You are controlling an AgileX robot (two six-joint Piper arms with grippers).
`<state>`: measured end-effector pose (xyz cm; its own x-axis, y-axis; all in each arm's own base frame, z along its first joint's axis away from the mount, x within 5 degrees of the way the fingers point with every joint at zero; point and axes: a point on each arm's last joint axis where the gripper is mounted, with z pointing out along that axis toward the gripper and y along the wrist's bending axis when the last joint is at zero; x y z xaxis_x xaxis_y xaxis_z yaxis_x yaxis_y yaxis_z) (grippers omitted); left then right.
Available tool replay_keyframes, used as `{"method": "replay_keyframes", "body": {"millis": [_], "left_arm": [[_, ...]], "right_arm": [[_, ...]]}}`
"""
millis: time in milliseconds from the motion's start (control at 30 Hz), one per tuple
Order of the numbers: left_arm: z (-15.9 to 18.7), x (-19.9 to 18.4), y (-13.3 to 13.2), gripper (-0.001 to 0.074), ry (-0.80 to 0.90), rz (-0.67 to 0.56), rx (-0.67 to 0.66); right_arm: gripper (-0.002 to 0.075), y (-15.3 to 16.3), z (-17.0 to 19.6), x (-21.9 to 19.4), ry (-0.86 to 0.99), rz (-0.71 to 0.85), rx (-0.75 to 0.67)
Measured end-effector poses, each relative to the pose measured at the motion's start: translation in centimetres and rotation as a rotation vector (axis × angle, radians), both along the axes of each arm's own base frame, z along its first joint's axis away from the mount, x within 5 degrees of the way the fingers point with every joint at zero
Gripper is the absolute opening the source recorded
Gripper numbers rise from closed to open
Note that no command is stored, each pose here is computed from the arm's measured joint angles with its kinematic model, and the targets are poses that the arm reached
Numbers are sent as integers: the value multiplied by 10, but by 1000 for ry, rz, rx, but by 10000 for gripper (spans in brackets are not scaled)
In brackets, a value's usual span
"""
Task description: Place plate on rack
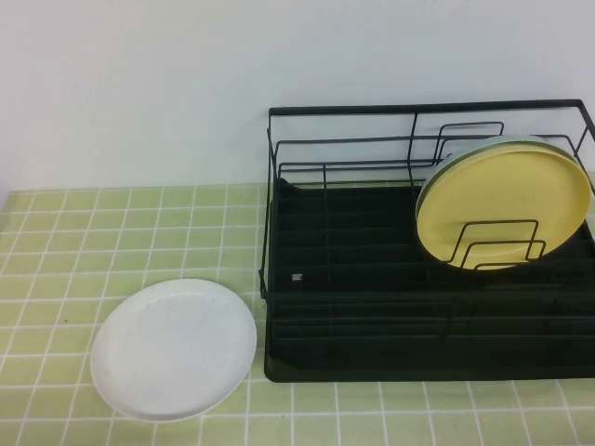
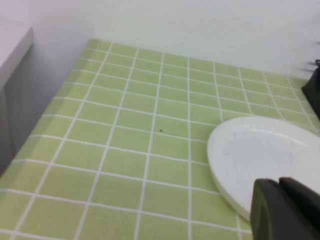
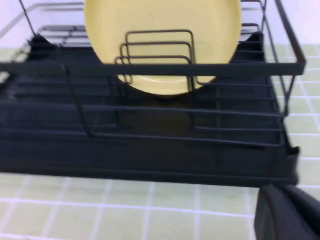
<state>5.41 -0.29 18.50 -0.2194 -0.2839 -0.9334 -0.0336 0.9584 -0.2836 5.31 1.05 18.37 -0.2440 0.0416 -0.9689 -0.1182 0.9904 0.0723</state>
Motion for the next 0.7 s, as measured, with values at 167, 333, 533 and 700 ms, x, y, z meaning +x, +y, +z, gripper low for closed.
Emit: {"method": "replay_keyframes", "body": {"millis": [167,333,533,700], "left_arm": [[4,1,-2,-3,-36,-3,-97],[19,2,-1,-3,-198,25,-283],[25,2,0,-3,-237,62,-791],[26,2,0,-3,-239,74,-947]], "right_arm": [[-2,2,5,1,-39,-5,122],[-2,-1,22,3,-182,-71,487],[-2,-5,28,3,-209,-121,807],[-2,-6,29,3,-226,-132,798]]}}
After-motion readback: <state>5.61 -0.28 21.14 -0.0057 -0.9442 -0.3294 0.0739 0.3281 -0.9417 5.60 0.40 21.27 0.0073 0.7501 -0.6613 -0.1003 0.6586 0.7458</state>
